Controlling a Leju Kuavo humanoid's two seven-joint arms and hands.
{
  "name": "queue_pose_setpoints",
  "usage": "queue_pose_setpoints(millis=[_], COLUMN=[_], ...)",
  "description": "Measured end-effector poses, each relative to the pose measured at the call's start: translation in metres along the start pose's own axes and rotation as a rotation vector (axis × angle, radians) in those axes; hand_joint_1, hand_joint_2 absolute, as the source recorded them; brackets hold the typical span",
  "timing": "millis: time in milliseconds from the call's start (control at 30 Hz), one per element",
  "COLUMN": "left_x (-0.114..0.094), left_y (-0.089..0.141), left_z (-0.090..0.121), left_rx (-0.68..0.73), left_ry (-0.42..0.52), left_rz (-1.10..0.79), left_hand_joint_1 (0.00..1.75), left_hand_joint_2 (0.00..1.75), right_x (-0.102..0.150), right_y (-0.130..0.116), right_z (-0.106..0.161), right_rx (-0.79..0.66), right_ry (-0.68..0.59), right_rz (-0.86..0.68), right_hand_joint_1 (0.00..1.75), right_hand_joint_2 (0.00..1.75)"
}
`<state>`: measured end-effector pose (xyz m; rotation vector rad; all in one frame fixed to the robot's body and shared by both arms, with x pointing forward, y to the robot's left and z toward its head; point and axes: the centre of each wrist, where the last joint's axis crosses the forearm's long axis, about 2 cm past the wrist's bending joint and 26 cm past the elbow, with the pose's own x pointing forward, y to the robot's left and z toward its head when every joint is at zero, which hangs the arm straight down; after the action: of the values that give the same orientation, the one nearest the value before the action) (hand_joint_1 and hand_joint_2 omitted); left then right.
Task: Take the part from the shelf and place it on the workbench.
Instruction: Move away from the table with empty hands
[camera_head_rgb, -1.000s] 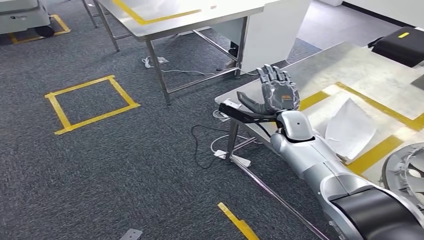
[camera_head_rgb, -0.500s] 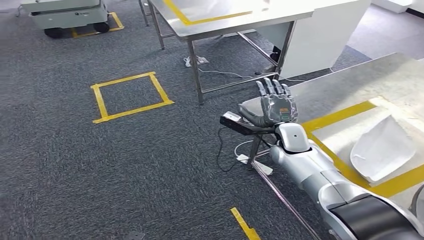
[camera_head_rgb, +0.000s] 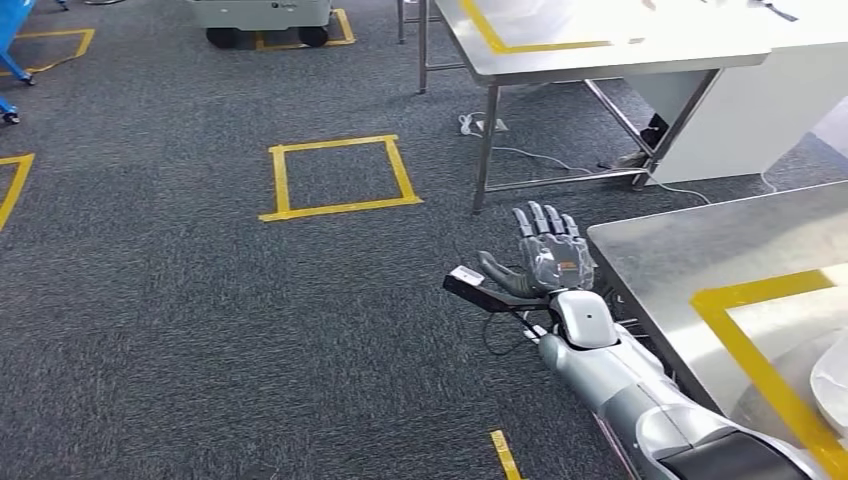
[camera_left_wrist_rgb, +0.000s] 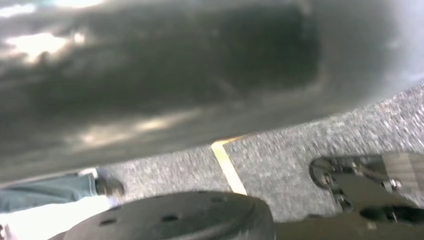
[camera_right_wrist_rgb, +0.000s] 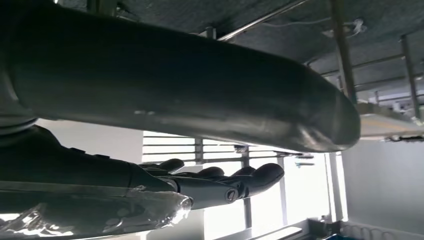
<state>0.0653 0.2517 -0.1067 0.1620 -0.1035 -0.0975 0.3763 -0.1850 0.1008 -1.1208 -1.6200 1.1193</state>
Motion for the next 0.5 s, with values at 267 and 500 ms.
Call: queue_pose_setpoints(millis=[267,500], left_x=[-0.003,-0.004], left_y=[-0.001,0.000], left_z=[0.000,0.000], left_rx=[0.000,0.004], left_ry=[0.010,0.013], left_rz=[0.015,0.016], left_hand_joint_1=[0.00,0.00], left_hand_joint_2=[0.00,0.00], right_x=[-0.025,-0.033], right_y=[0.020,0.025], right_z=[0.032,0.041], right_rx=[0.043,0.057], right_ry=[0.076,0.110], right_rz=[0.000,0.000], right_hand_joint_1=[0.00,0.00], right_hand_joint_2=[0.00,0.00])
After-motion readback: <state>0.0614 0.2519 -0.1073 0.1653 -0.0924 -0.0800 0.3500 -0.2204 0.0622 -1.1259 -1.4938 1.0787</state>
